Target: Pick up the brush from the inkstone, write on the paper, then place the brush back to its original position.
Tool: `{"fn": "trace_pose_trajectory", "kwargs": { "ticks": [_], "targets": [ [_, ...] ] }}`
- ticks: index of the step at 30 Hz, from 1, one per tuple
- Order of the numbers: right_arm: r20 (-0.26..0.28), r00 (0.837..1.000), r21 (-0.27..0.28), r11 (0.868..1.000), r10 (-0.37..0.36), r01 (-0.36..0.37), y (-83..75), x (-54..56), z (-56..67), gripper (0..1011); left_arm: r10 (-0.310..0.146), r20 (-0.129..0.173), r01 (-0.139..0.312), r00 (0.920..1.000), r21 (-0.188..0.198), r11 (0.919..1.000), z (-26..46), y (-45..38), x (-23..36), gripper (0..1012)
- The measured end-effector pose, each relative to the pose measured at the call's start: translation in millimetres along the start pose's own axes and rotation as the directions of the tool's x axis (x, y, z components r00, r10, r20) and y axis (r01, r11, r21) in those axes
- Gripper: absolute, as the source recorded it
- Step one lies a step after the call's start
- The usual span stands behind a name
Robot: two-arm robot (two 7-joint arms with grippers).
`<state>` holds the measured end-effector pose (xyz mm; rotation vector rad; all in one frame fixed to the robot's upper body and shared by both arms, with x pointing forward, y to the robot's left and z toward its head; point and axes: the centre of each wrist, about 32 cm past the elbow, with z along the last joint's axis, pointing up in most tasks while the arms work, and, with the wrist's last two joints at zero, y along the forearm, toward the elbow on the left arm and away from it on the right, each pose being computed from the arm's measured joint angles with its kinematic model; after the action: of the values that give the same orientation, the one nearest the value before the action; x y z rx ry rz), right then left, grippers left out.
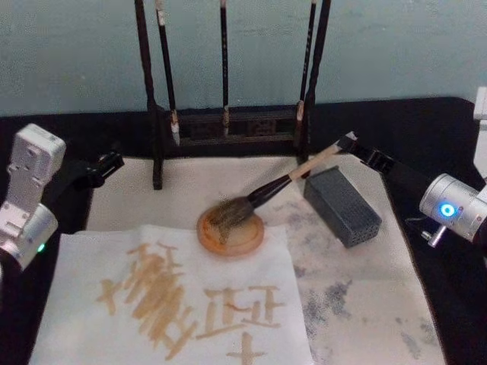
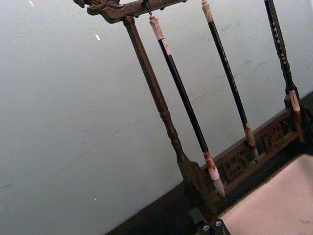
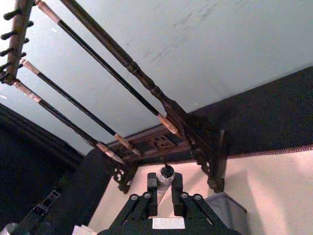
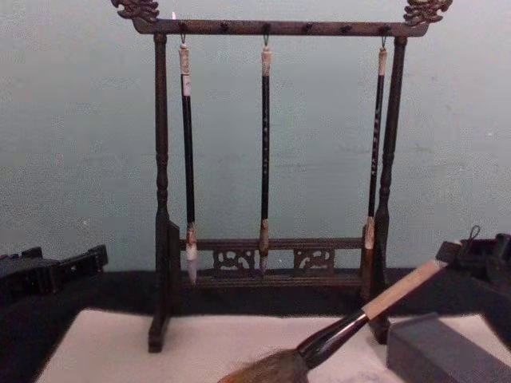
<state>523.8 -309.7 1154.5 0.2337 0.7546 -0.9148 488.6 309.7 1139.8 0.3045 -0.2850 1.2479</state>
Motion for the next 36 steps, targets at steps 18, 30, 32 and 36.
{"fn": "trace_pose_trajectory", "kwargs": {
  "ticks": [18, 30, 32, 36],
  "targets": [
    [-0.039, 0.998, -0.004, 0.999, -0.041, 0.041, -1.5, 8.0, -1.7, 170, 0.0, 0.0, 0.0, 1.0, 0.0, 1.0, 0.0, 0.0, 0.0, 1002],
    [-0.06, 0.997, -0.012, 0.998, -0.055, 0.055, -1.5, 12.5, -3.4, 170, 0.0, 0.0, 0.0, 1.0, 0.0, 1.0, 0.0, 0.0, 0.0, 1002],
    [-0.062, 0.996, -0.013, 0.998, -0.057, 0.056, -1.5, 12.9, -3.6, 170, 0.0, 0.0, 0.0, 1.0, 0.0, 1.0, 0.0, 0.0, 0.0, 1002],
    [-0.065, 0.996, -0.017, 0.998, -0.061, 0.06, -1.1, 13.7, -3.6, 170, 0.0, 0.0, 0.0, 1.0, 0.0, 1.0, 0.0, 0.0, 0.0, 1002]
  ]
}}
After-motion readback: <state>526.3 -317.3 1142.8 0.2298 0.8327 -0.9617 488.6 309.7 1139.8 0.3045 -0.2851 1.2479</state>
